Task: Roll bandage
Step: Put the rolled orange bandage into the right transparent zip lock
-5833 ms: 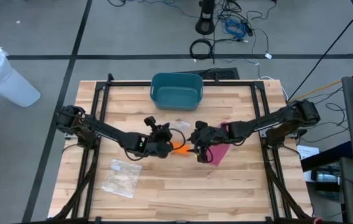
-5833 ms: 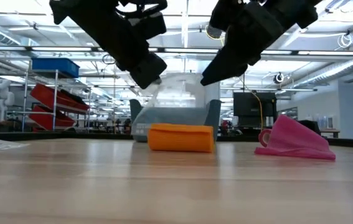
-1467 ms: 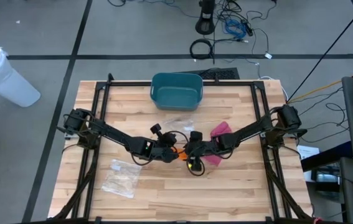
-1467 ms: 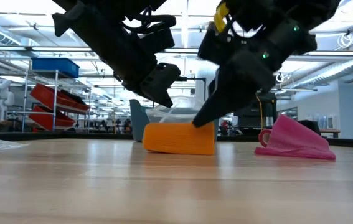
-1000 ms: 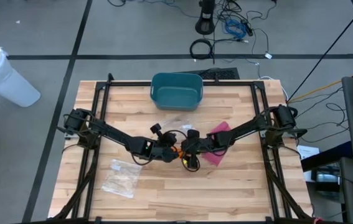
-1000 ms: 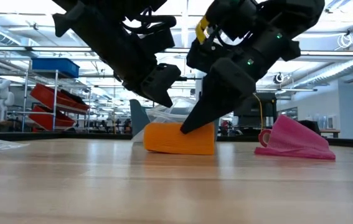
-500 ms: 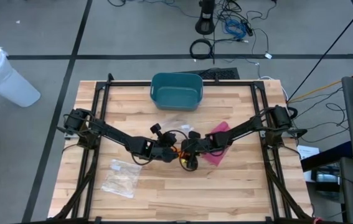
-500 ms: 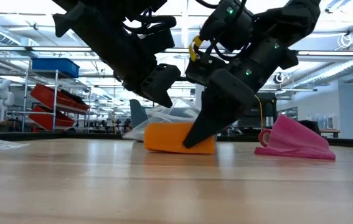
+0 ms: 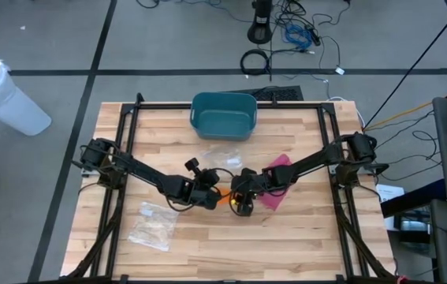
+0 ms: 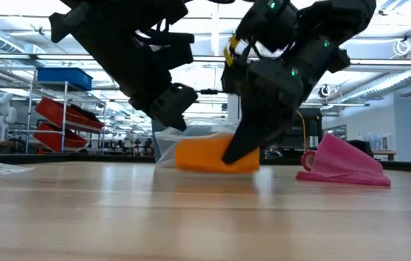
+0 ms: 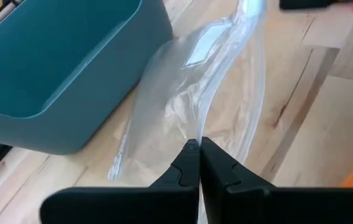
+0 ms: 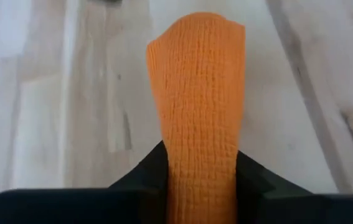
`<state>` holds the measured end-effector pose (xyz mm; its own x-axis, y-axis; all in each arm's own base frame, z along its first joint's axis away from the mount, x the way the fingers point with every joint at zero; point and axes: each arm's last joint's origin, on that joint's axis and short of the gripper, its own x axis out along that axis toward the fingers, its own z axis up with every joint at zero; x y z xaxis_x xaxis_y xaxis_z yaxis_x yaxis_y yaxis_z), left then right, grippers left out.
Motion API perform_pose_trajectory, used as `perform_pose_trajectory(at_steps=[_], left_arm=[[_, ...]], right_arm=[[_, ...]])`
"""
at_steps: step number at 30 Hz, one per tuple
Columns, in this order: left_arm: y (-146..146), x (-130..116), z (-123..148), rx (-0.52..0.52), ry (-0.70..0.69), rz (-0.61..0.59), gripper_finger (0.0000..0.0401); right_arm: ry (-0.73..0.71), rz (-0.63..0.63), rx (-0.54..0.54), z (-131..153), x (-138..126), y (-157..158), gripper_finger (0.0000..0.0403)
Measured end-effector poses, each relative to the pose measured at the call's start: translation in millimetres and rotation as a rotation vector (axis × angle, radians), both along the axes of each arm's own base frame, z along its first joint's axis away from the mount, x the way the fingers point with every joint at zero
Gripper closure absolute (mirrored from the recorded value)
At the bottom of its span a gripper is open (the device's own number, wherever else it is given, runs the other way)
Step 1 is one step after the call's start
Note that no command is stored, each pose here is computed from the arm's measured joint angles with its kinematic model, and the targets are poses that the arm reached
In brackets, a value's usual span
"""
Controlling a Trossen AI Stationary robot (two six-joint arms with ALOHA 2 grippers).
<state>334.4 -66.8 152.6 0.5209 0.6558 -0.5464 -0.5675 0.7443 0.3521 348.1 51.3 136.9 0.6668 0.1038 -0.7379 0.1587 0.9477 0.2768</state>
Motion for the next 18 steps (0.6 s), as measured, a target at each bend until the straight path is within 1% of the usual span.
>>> perform_pose_trajectory(at_steps=[2,5,7,9,12,18], left_arm=[[-2,0,-1,0.003,0.002,-0.005,0.0401],[-7,-1,-8,0.023,0.019,-0.011,0.0401],[-8,0,-11,0.027,0.026,-0.013,0.0401],[-8,1,-13,0.028,0.031,-0.011,0.0401],[-9,0,-16,0.03,0.043,-0.017,0.0401],[-12,0,-16,0.026,0.037,-0.024,0.0401]], right_arm=[[-0.008,-0.032,-0.008,8,-3,-1,0.0308],[-0.052,-0.113,-0.044,20,-3,-6,0.0313],[-0.071,-0.14,-0.03,23,-2,-10,0.0314],[-0.045,-0.159,-0.032,21,-4,-12,0.0315],[-0.042,-0.209,-0.067,20,-5,-14,0.0315],[0.0,-0.253,-0.114,17,-8,-17,0.0316]])
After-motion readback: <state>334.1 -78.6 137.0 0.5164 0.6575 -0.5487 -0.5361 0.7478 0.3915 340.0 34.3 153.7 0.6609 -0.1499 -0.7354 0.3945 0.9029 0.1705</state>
